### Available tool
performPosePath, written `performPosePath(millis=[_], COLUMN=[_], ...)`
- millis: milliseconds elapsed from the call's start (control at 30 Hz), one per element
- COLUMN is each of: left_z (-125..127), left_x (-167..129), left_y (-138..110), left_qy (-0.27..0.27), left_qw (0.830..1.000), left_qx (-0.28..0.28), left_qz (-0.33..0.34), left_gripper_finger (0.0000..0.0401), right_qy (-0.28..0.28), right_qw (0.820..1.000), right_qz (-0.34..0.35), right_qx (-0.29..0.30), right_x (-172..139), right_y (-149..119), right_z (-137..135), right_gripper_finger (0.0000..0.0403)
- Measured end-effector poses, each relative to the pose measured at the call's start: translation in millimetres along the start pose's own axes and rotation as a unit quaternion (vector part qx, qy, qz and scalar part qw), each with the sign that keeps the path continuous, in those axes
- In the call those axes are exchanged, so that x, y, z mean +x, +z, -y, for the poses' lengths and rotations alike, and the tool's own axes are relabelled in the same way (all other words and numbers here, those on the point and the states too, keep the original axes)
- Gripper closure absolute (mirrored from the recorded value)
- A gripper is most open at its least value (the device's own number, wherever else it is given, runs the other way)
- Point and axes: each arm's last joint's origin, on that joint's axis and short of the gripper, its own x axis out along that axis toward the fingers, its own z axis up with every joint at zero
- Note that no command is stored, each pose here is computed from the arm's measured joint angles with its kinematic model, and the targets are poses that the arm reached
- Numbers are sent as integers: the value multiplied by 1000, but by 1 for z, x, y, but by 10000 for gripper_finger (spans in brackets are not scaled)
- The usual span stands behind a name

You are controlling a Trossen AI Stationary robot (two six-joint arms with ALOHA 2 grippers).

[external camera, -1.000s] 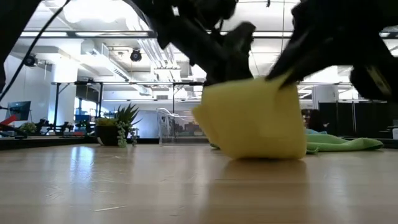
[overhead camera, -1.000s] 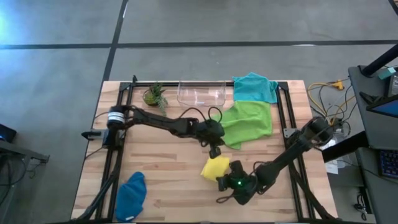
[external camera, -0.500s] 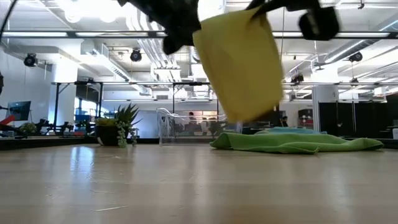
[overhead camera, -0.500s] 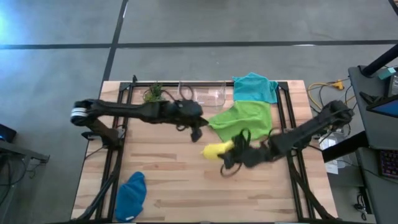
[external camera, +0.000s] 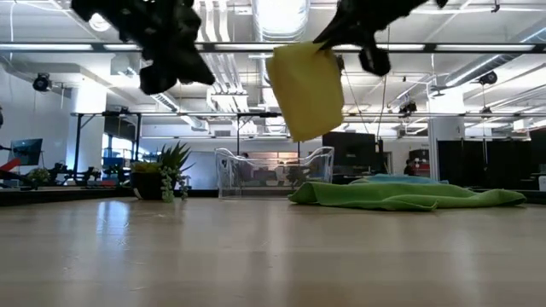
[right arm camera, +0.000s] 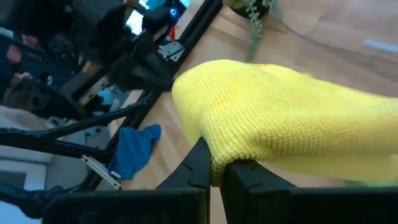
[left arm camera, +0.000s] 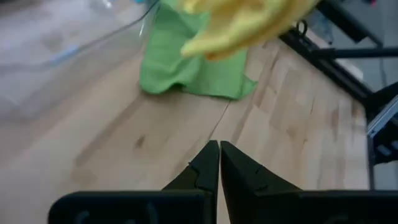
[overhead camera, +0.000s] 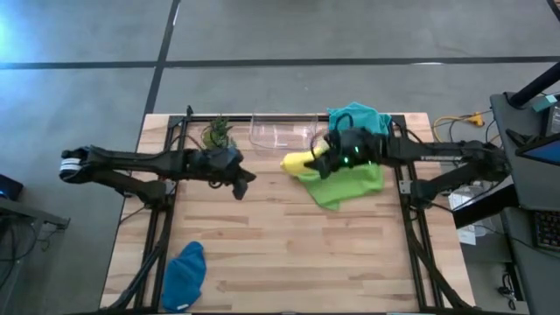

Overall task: Fold microfiber towels
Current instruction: Put the yellow towel into the bin

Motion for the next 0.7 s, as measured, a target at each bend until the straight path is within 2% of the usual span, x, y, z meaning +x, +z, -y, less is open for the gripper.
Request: performPosePath(millis=[100,267,500,700], left_z=[-5,-9,-9,-11], left_x=[-6,-16,-19,-18], left_y=[-12,-16,-15,-14], left_qy=[-3,-7,-5,0], left_qw=[1000,999,1000,1000], left_qx=[-25,-39,-13,9], left_qz=[2,17,24,25], left_gripper_finger=[401,401,401,401], right_qy=[20,36,48,31], right_qw=[1000,999,998,999], right_qz=[-1,-16,-29,-17], right_qx=[-6,-9,-27,-39], right_x=[6,22,71,113], right_y=[22,56,108,163], right_z=[19,47,63,83], right_gripper_finger=[394,394,394,394])
